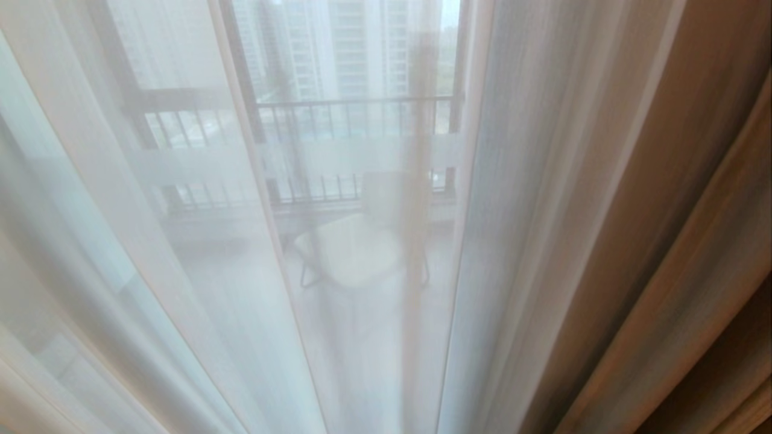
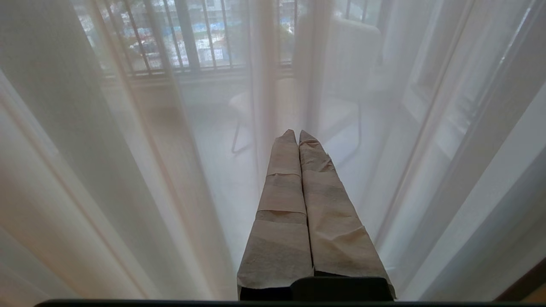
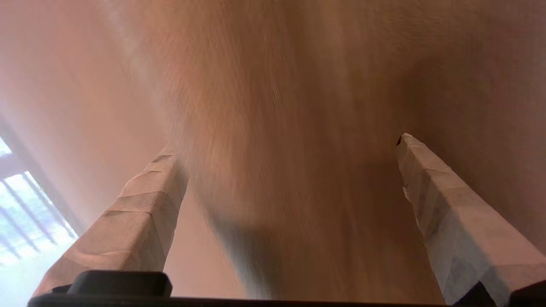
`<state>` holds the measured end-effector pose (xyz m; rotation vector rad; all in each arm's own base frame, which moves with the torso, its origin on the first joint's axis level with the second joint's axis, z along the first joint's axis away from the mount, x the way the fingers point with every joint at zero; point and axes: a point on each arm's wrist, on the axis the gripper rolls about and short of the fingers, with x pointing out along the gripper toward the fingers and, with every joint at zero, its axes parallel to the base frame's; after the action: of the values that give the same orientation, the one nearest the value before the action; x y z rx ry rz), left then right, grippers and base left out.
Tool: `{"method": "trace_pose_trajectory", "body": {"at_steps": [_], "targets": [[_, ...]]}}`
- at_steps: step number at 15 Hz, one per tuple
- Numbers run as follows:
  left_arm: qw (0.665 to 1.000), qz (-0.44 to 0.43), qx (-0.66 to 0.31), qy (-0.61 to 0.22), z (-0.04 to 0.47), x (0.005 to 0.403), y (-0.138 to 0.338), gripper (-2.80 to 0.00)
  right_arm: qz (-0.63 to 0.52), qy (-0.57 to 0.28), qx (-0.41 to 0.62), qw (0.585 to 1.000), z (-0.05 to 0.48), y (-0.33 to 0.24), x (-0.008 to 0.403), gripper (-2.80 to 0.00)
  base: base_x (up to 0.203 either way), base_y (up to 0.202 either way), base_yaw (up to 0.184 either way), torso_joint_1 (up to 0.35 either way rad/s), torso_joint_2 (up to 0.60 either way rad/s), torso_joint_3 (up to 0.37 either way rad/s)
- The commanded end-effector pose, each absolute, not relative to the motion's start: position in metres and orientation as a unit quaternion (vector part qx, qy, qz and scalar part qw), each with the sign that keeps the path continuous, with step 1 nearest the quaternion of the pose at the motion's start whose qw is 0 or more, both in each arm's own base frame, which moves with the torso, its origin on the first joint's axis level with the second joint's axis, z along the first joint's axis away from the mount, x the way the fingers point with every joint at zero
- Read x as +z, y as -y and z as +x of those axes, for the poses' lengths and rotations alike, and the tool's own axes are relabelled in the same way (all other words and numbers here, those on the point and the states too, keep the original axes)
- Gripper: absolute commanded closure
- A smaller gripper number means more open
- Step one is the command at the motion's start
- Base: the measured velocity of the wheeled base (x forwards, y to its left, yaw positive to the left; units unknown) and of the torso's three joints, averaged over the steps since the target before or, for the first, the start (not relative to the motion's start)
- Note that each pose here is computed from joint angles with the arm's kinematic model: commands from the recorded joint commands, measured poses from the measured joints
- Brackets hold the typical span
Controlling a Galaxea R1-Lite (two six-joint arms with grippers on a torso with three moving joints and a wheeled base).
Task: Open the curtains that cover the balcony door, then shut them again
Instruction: Close the outer curtains on both sides
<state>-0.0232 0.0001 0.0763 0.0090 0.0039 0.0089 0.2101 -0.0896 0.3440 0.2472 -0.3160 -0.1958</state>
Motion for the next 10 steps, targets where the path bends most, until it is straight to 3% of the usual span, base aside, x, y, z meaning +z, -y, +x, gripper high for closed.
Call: {"method": "trace_pose_trajectory", "body": {"at_steps": [1,10], "targets": [[1.0,0.005,0.005,-0.002,-0.023,0.076,0.0,0.0,0.133,0.156,-0.093,0.974,0.232,0.099,0.346,-2.8,0.0,0.0,0.0,0.0,0.0,0.0],[1.0,0.005,0.005,-0.002,-0.023,0.076,0.0,0.0,0.129,0.154,-0.033,0.979,0.269,0.11,0.34,-2.8,0.0,0.0,0.0,0.0,0.0,0.0]]}}
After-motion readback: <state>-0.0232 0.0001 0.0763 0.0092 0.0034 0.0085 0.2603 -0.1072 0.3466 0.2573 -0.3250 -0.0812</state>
